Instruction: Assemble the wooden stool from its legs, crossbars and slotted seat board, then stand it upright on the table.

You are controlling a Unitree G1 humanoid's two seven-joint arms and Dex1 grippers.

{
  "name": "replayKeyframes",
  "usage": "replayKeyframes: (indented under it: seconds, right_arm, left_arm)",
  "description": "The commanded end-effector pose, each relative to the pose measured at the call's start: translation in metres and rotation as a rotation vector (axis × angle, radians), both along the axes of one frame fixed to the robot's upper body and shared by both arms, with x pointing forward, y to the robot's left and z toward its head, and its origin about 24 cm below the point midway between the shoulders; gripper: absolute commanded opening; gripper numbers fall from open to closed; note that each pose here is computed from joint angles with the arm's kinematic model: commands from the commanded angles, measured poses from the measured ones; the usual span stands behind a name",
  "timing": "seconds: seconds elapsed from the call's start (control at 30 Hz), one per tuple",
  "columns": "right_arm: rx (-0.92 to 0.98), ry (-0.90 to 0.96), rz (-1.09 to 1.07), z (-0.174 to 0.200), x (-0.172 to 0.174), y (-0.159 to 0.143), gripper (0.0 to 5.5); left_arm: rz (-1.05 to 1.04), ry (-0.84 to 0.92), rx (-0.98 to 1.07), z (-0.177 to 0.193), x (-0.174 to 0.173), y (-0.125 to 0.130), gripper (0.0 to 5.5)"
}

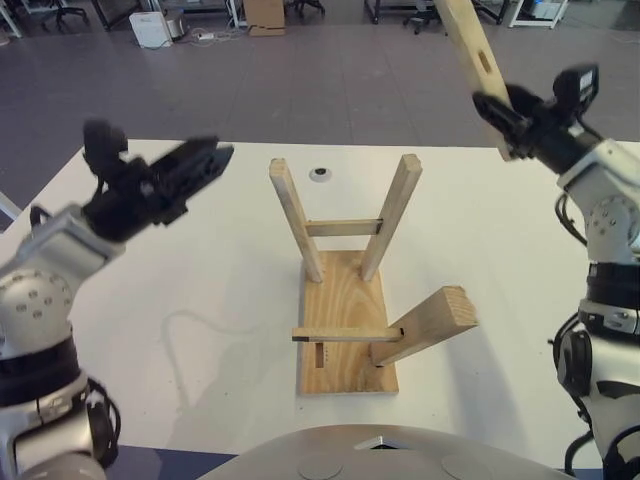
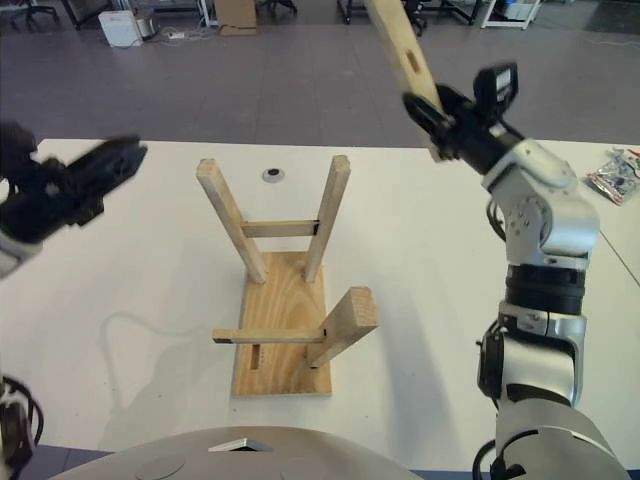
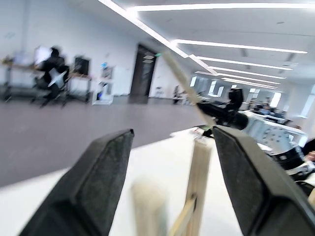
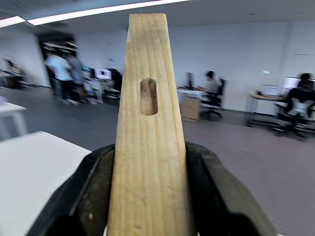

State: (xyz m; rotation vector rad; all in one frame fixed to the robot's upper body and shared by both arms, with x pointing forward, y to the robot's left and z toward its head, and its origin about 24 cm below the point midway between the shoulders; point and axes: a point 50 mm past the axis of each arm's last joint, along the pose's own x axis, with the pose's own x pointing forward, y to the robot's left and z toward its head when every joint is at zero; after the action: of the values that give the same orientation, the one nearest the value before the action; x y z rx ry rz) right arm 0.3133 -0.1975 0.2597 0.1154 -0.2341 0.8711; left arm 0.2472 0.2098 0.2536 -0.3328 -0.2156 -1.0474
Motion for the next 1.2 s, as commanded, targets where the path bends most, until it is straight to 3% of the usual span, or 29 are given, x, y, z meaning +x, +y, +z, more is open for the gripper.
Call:
replayKeyframes:
  seconds: [0.03,0.17,0.43,0.7,0.87,1.07,1.2]
  right_arm:
    - [0.054,-0.027,0.335,0.032,-0.026,0.037,2.07]
    - [0.074,0.028,0.545,0.034,-0.042,0.054,2.07]
    - [0.025,0.109,0.71,0.02,-0.06,0.062,2.07]
    - [-0.002,0.159,0.725,0.01,-0.061,0.067,2.07]
    - [-0.001,0.168,0.732,0.01,-0.061,0.067,2.07]
    - [0.027,0.156,0.675,0.014,-0.054,0.067,2.07]
    - [0.135,0.122,0.516,0.028,-0.035,0.058,3.08]
  left_arm:
    - [-0.15,-0.065,-0.09,0.033,-0.001,-0.025,2.95]
    - [-0.27,-0.087,-0.163,0.054,-0.002,-0.042,2.95]
    - [-0.327,-0.048,-0.201,0.055,0.0,-0.055,2.95]
    - [-0.382,-0.062,-0.242,0.06,-0.007,-0.06,2.95]
    - [-0.392,-0.056,-0.24,0.058,-0.011,-0.061,2.16]
    - [-0.358,-0.06,-0.244,0.059,-0.011,-0.061,2.1]
    - [-0.23,-0.079,-0.243,0.061,-0.002,-0.042,2.1]
